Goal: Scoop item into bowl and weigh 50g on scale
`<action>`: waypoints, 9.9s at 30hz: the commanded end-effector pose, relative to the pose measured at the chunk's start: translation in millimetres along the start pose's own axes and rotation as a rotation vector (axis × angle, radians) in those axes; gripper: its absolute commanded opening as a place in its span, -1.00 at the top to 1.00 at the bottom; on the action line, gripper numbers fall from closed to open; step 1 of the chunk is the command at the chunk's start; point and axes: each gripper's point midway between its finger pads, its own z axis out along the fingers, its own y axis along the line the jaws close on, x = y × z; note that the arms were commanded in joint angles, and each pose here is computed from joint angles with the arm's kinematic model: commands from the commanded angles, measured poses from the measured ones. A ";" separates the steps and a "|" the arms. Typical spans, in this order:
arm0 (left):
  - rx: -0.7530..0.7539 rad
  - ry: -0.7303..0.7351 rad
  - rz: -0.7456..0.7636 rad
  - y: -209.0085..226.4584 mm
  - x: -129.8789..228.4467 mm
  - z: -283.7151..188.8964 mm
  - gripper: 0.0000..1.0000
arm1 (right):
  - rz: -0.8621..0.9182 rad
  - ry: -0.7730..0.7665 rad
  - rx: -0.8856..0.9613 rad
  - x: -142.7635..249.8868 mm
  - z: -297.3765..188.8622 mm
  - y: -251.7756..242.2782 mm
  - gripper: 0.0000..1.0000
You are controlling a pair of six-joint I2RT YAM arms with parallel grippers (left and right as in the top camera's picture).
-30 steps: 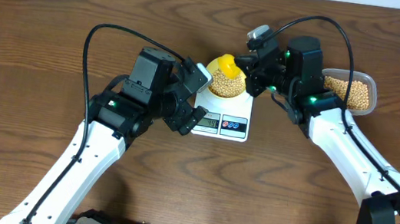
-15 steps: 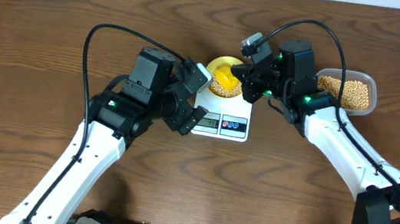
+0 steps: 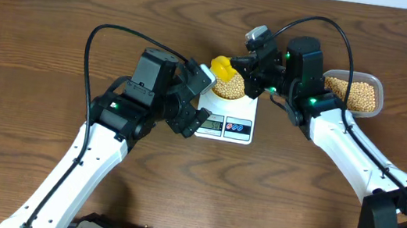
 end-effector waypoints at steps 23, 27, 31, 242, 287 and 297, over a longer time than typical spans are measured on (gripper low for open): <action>-0.002 -0.008 0.020 -1.3 0.0 -2.8 -0.74 | 0.002 0.080 -0.005 22.0 -0.3 -2.1 0.98; -0.002 -0.008 0.020 -1.3 0.0 -2.8 -0.73 | 0.010 0.052 -0.010 14.9 0.1 -1.4 0.98; -0.002 -0.008 0.020 -1.3 0.0 -2.8 -0.74 | 0.003 0.042 -0.012 12.3 0.1 -1.4 0.98; 0.090 0.048 -0.222 -36.2 20.9 47.2 -0.95 | 0.610 0.253 0.926 100.1 -233.3 -175.3 -0.98; 0.028 -0.023 -0.221 -27.9 9.6 30.3 -0.95 | 0.609 0.253 0.926 100.1 -233.3 -175.3 -0.99; -0.078 -0.077 -0.206 -25.2 34.2 -12.4 -0.95 | 0.610 0.253 0.926 100.1 -233.3 -175.3 -0.99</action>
